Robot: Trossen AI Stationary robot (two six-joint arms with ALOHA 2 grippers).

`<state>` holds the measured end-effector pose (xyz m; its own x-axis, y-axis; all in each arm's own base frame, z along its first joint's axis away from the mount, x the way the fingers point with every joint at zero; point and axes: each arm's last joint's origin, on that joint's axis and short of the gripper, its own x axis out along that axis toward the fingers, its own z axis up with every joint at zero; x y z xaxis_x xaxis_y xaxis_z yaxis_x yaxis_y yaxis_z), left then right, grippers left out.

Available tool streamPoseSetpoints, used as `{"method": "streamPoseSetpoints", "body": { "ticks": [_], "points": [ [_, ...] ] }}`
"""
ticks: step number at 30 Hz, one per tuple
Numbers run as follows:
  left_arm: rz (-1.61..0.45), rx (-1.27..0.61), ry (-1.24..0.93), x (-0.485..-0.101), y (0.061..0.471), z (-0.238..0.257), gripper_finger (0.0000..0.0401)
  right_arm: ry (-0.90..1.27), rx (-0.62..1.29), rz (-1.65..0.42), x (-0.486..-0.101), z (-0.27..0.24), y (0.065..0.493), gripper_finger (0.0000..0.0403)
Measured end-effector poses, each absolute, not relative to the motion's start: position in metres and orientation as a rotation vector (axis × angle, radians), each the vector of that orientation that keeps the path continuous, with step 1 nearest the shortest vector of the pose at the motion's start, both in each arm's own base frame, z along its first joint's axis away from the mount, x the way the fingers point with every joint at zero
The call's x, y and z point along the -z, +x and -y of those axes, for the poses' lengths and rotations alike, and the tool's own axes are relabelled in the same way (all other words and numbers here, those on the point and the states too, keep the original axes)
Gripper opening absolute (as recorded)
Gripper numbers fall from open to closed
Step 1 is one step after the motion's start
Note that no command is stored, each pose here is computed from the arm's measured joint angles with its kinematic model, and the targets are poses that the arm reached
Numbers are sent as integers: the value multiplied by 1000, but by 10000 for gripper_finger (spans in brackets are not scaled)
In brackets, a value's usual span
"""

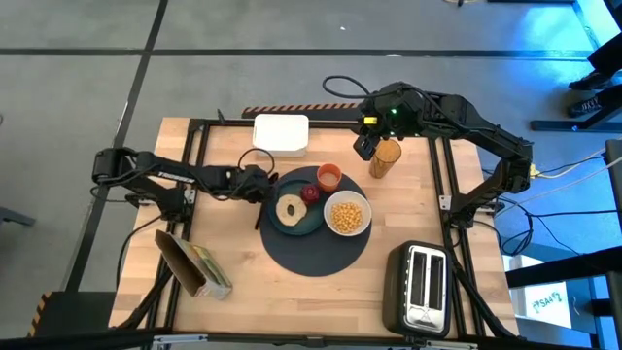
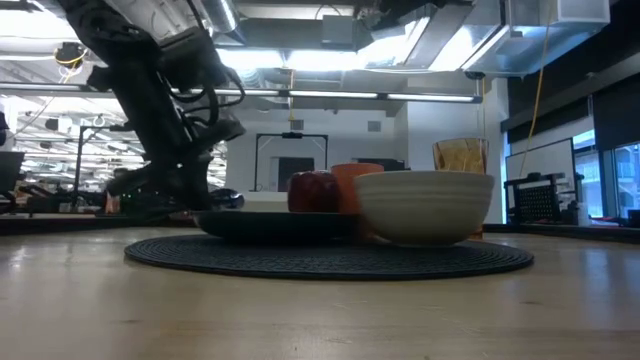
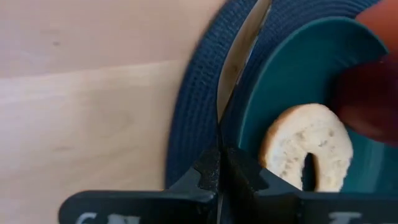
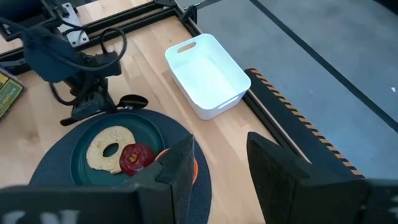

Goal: Arrange a breakfast setting
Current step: Put the spoon on the placemat to the left of the green plate

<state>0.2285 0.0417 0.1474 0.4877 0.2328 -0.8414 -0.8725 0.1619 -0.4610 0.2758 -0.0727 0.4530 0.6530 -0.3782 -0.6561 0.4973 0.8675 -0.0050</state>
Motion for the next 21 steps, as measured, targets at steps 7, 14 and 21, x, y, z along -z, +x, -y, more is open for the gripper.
{"method": "streamPoseSetpoints", "body": {
  "ticks": [7,14,21],
  "points": [
    [-710,-915,-1156,-146,228,-29,10,175,496,-708,-453,73,275,138],
    [-651,-969,-1218,-145,229,-24,13,166,485,-712,-452,72,275,138],
    [-597,-1010,-1252,-145,229,-16,15,162,472,-742,-451,72,274,138]
  ]
}}
